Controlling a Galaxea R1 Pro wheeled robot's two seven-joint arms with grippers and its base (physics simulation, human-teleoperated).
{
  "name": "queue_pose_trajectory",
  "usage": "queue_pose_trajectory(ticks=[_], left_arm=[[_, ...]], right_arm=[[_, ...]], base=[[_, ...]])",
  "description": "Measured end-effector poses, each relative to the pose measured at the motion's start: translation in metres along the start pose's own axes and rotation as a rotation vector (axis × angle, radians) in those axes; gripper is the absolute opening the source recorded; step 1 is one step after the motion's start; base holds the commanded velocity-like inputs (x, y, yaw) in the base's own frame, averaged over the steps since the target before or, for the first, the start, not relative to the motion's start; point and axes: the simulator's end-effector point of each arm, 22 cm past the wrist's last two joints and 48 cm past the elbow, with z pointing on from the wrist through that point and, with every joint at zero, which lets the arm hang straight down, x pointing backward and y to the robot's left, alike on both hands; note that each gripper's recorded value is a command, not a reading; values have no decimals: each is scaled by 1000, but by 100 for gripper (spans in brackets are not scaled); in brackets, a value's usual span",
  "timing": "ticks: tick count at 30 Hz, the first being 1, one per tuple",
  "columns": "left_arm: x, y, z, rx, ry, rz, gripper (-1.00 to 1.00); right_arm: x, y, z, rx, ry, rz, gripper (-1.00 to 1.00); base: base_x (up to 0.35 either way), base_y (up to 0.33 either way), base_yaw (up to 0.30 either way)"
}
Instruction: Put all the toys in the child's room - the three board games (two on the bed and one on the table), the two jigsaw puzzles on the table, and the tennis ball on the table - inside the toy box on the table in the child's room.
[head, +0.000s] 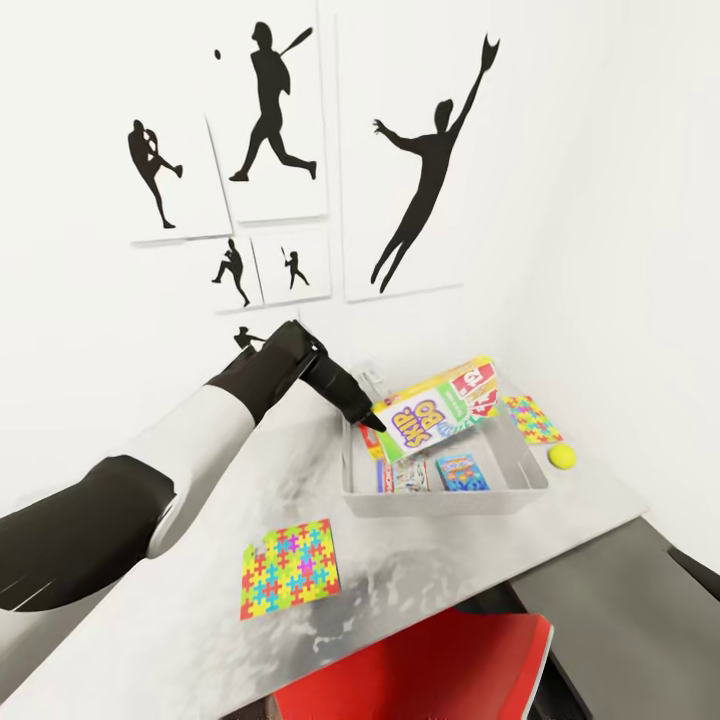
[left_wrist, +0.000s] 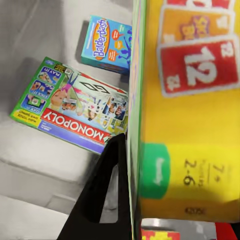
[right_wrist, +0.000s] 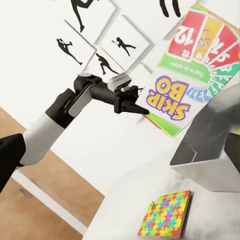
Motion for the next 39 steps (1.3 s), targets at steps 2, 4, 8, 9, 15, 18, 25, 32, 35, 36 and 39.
queue_pose_trajectory(ticks=[2,4,8,9,15,18,25,32,35,36,39], left_arm=[[-1,13,0,-54,0,0,-100],[-1,29,0,-122,-2,-6,-100],[-1,52,-1,-219,-8,-18,-100],[-1,55,-1,-228,-8,-19,-100],[-3,58,3,-239,-15,-17,-100],[-15,57,0,-250,-38,6,-100],[-43,51,-14,-284,-85,58,-100],[-48,49,-14,-289,-98,66,-100],[-46,49,-11,-283,-98,64,-100],[-45,49,-10,-281,-97,63,-100],[-43,50,-7,-275,-96,61,-100]], right_arm=[[0,-1,0,2,1,1,100],[1,-2,0,5,2,3,100],[2,-5,0,9,5,7,100],[2,-5,0,10,6,8,100],[4,-8,0,16,9,15,100],[5,-10,1,19,11,18,100],[7,-14,1,26,15,26,100],[9,-18,1,34,20,34,100],[10,-20,1,37,22,37,100],[10,-20,1,38,22,38,100],[11,-22,1,41,24,41,100]], base=[[0,0,0],[0,0,0],[0,0,0],[0,0,0],[0,0,0],[0,0,0],[0,0,0],[0,0,0],[0,0,0],[0,0,0],[0,0,0]])
